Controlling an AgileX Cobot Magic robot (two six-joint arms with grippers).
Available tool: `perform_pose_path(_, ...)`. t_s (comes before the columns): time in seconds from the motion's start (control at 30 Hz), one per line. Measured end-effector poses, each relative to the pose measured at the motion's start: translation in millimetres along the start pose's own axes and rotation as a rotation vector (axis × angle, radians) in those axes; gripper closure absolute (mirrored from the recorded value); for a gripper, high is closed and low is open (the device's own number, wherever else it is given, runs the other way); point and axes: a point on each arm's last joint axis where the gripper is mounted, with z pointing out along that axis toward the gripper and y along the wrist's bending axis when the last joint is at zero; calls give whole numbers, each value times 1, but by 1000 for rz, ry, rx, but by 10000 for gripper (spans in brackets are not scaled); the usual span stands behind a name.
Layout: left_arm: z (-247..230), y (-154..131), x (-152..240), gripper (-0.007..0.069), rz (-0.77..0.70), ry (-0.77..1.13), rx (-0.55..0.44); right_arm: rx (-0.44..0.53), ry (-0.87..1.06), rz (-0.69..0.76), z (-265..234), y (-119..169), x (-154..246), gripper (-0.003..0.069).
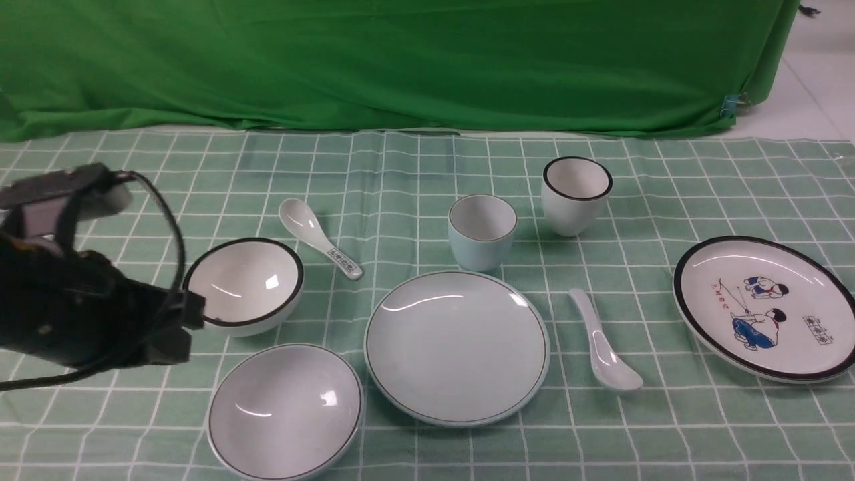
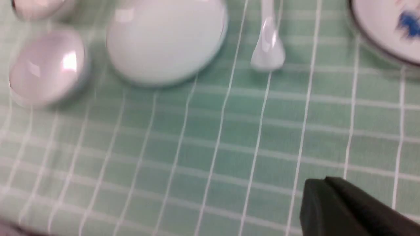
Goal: Place the bowls on the plates on the blue tablecloth, put the cups on the bowls, and place the spoons in the cups.
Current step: 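Reach toward the plain white bowl and position the gripper at its rim, then place the bowl on top of the plate with the left gripper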
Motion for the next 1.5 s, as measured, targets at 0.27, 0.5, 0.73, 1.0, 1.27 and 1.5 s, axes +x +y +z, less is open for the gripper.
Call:
perform_pose_path(0.27, 42, -8, -8, 602, 34, 59, -154, -7, 82, -25, 20, -1, -14, 613)
perform_pose_path(0.5, 64, -4, -12, 403, 15, 71, -161, -6, 37, -25, 20, 0, -18, 597)
perform_pose_path(0.73, 87, -1, -9, 186, -17, 142, -162, -6, 11, -25, 21, 0, -21, 585)
perform_pose_path(1.0, 101, 2, -6, 376, -29, 199, -172, -6, -1, -25, 21, 0, -22, 568)
perform_pose_path(1.27, 70, -8, -21, 601, 7, 224, -165, -5, -5, -26, 21, 0, -22, 543)
perform_pose_path(1.5, 22, -53, -64, 603, 37, 2, 69, -5, -5, -26, 21, 0, -22, 526)
